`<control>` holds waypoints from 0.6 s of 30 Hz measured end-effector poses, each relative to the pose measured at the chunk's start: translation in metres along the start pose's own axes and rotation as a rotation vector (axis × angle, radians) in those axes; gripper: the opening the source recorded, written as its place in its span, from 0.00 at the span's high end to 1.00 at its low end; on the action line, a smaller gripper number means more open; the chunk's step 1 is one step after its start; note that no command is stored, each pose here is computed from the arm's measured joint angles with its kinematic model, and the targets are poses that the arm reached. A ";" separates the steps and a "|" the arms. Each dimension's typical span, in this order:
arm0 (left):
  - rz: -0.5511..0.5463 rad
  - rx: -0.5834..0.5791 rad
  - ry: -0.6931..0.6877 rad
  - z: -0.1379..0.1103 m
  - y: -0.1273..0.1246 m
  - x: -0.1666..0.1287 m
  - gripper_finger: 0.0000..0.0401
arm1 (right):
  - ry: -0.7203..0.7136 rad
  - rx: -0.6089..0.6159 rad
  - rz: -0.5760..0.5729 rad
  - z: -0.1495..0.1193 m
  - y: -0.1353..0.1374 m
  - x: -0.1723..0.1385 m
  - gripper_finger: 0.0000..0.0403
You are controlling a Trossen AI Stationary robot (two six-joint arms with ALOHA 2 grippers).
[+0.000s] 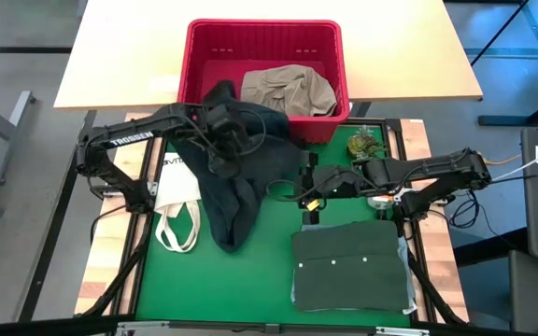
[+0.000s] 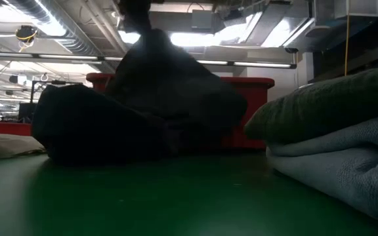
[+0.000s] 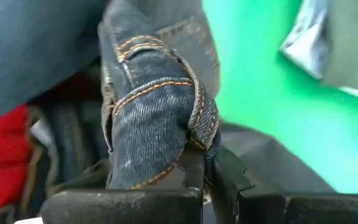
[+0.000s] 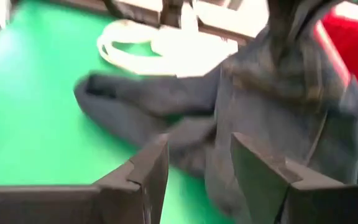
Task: Fold Laundry from Bin
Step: Remove the dark blue jeans from the red bin
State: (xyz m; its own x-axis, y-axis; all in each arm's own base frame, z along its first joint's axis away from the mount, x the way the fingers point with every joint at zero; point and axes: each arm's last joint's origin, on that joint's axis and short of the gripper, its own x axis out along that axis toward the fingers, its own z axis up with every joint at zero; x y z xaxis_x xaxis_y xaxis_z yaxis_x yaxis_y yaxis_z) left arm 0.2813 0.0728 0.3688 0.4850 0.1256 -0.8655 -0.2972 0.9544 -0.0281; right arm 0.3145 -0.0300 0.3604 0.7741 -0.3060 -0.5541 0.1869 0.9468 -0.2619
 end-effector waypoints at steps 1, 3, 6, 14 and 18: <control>-0.009 0.007 -0.015 0.001 -0.005 0.000 0.99 | -0.025 -0.008 -0.001 0.002 0.000 0.000 0.57; -0.028 0.020 -0.041 0.003 -0.014 0.000 0.99 | -0.075 -0.029 -0.010 0.007 -0.001 0.000 0.57; -0.062 0.055 -0.080 0.005 -0.028 -0.001 0.99 | -0.142 -0.054 -0.025 0.014 -0.002 -0.001 0.57; -0.145 0.104 -0.229 0.016 -0.057 -0.005 0.99 | -0.231 -0.063 -0.038 0.023 0.000 0.013 0.57; -0.162 0.118 -0.242 0.015 -0.064 -0.006 0.99 | -0.189 -0.077 -0.088 0.019 0.003 0.027 0.57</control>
State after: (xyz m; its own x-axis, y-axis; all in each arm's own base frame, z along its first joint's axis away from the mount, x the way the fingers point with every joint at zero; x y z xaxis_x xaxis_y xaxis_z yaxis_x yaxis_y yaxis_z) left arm 0.3099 0.0149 0.3839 0.7043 0.0172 -0.7097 -0.1100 0.9903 -0.0852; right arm 0.3478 -0.0337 0.3596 0.8578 -0.3559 -0.3708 0.2171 0.9049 -0.3662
